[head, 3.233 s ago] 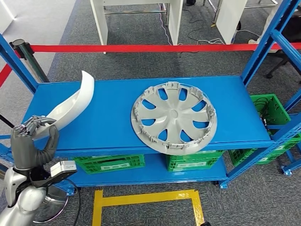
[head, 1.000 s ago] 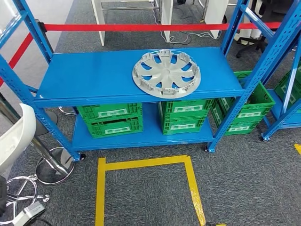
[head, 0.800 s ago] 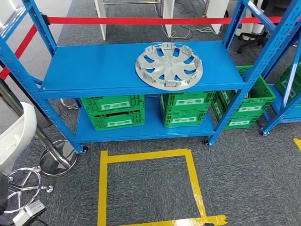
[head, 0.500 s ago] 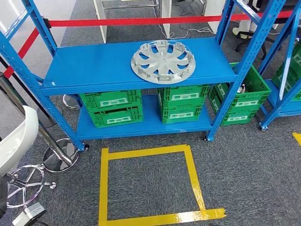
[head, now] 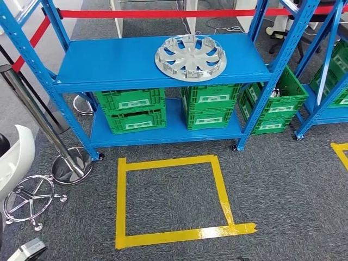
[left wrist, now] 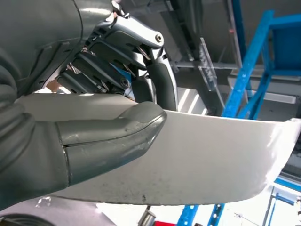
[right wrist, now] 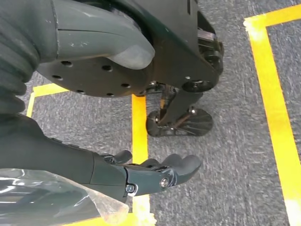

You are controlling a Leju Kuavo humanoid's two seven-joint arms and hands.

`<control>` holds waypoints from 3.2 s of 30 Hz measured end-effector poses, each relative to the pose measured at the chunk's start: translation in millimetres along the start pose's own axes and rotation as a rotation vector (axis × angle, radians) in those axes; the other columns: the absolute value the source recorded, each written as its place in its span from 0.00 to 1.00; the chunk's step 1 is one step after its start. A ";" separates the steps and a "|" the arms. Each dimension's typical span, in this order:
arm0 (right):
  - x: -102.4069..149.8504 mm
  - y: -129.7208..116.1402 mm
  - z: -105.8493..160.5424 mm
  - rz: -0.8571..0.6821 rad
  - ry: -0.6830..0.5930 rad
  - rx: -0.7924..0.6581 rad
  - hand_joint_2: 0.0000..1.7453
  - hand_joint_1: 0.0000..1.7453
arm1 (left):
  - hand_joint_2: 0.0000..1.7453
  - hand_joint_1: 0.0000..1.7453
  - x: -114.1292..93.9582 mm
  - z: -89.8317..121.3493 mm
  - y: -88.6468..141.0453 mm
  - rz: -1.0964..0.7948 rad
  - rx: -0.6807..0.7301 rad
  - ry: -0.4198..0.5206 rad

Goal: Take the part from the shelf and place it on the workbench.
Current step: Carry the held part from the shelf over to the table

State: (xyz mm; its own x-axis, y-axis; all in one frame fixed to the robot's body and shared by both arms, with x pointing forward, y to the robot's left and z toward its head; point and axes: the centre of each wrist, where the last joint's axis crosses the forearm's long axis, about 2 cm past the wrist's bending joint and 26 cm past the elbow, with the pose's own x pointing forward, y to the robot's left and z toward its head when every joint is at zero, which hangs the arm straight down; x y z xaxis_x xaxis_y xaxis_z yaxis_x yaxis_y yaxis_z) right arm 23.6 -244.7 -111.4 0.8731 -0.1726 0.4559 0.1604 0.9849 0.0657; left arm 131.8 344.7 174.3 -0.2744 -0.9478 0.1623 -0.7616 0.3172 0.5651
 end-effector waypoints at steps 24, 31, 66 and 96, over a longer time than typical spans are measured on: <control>3.1 1.6 -1.3 0.020 -0.010 0.003 1.00 0.00 | 1.00 1.00 -5.8 -14.0 -5.3 0.014 0.040 -0.049; 2.2 4.1 -0.8 0.018 -0.009 0.008 1.00 0.00 | 1.00 1.00 -7.0 -16.8 -6.0 0.014 0.045 -0.058; 2.3 5.9 -0.7 0.031 -0.023 0.011 1.00 0.00 | 1.00 1.00 -7.5 -16.6 -16.8 0.076 0.027 -0.020; -0.4 4.1 0.4 0.046 -0.025 0.012 1.00 0.00 | 1.00 1.00 -8.3 -14.4 -21.1 0.080 -0.001 -0.019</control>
State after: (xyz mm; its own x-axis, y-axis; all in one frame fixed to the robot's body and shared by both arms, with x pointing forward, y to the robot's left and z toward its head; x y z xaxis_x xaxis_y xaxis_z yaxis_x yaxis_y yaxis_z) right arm 23.7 -240.6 -111.0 0.8679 -0.1265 0.4804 0.1145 0.9919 0.0544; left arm 158.6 345.4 172.7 -0.3453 -0.9186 0.1921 -0.7364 0.3921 0.5514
